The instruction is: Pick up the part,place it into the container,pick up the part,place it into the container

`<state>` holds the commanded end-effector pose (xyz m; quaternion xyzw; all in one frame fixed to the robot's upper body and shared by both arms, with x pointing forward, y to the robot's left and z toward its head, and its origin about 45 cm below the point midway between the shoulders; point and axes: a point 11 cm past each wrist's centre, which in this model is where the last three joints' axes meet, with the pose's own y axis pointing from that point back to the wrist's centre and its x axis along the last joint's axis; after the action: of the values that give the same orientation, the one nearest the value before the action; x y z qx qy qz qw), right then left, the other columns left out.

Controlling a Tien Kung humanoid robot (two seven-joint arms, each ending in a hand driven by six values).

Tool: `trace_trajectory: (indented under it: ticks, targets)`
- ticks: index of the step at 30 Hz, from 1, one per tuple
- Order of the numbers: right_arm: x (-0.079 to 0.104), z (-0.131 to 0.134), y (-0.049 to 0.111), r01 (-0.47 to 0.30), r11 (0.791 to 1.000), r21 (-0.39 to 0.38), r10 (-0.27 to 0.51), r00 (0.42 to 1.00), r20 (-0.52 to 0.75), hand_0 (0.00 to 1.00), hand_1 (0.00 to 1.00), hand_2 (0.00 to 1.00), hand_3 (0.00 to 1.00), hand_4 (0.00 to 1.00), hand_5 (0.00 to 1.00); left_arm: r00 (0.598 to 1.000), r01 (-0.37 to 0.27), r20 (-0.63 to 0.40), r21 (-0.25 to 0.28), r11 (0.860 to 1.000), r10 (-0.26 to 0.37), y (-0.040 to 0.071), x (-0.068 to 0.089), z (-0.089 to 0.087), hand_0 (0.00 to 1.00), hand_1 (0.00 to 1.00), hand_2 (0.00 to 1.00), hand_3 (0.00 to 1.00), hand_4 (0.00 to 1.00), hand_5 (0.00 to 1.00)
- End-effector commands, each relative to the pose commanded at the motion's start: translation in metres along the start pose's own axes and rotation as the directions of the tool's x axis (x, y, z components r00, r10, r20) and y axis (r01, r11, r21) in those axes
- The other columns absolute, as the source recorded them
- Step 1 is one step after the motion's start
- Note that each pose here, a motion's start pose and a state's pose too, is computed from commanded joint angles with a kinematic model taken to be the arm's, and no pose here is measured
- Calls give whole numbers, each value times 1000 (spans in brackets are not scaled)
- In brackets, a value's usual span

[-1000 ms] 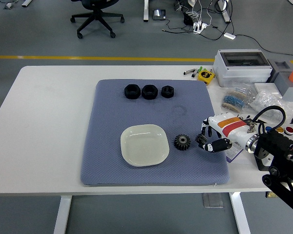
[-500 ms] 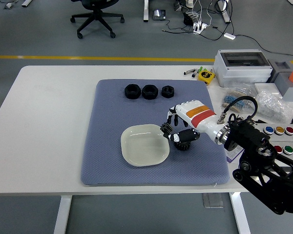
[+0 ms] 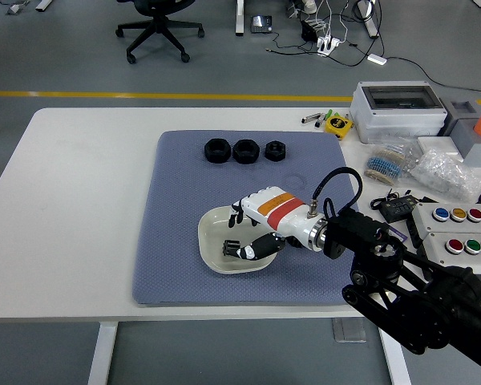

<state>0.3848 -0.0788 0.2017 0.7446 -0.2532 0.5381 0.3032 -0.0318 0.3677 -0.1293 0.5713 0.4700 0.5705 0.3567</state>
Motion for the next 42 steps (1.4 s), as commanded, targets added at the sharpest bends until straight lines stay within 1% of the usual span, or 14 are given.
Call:
trace_trajectory:
  ticks: [4, 5, 8, 10, 11, 16, 17, 22, 26, 34, 35, 40, 41, 42]
  targets:
    - [6, 4, 1, -33, 999, -8, 33, 999, 6, 476, 631, 795, 861, 998, 497, 1000, -2, 3, 6, 1000, 2, 0, 0, -2, 389, 532, 563, 469, 998, 790]
    - [7, 5, 1, -40, 999, -11, 41, 999, 7, 535, 669, 831, 863, 998, 492, 1000, -2, 3, 7, 1000, 2, 0, 0, -2, 389, 531, 562, 470, 998, 788]
    - [14, 10, 3, -71, 997, -28, 71, 997, 14, 535, 669, 831, 863, 998, 492, 1000, -3, 4, 9, 1000, 3, 0, 1, -3, 389, 531, 562, 470, 998, 788]
    - [20, 17, 6, -94, 994, -51, 95, 995, 12, 535, 669, 831, 863, 998, 492, 1000, -4, 4, 10, 1000, 4, 0, 1, -4, 389, 531, 562, 470, 998, 788]
    - [23, 21, 9, -101, 993, -62, 102, 995, 10, 548, 670, 792, 797, 998, 498, 1000, -4, 4, 10, 1000, 4, 0, 1, -4, 387, 531, 562, 468, 998, 789]
    - [28, 47, 22, -96, 988, -119, 96, 995, -7, 548, 670, 792, 797, 998, 498, 1000, -6, 4, 9, 1000, 6, 0, 2, -3, 387, 531, 562, 468, 998, 789]
    - [27, 55, 27, -86, 987, -136, 86, 996, -8, 585, 666, 749, 770, 998, 490, 1000, -6, 4, 8, 1000, 6, 0, 2, -3, 387, 530, 560, 467, 998, 790]
    - [18, 79, 46, -39, 981, -189, 38, 999, -11, 585, 666, 749, 770, 998, 490, 1000, -6, 1, 6, 1000, 6, 0, 2, -3, 387, 530, 560, 467, 998, 790]
    - [9, 89, 52, -8, 977, -211, 6, 1000, -10, 608, 667, 734, 760, 998, 467, 1000, -5, 1, 5, 1000, 5, 0, 2, -2, 385, 530, 560, 468, 998, 792]
    - [-10, 95, 44, 27, 971, -236, -21, 999, 25, 612, 665, 732, 756, 998, 454, 1000, -2, 1, 4, 1000, 2, 0, 0, -1, 386, 530, 560, 468, 998, 792]
    - [-12, 96, 43, 30, 971, -238, -24, 999, 28, 581, 660, 726, 746, 998, 439, 1000, -2, 1, 3, 1000, 2, 0, 0, -1, 384, 530, 560, 468, 998, 792]
    - [-22, 103, 46, 62, 964, -258, -55, 998, 32, 581, 660, 726, 746, 998, 439, 1000, -2, 1, 0, 1000, 2, 0, 0, 0, 384, 530, 560, 468, 998, 792]
    - [-23, 105, 46, 67, 963, -262, -60, 998, 34, 530, 637, 701, 695, 998, 425, 1000, -2, 0, -1, 1000, 2, 0, 0, 1, 386, 530, 560, 468, 998, 794]
    - [-25, 106, 47, 70, 961, -267, -63, 997, 37, 530, 637, 701, 695, 998, 425, 1000, -1, 0, -1, 1000, 1, 0, 0, 1, 386, 530, 560, 468, 998, 794]
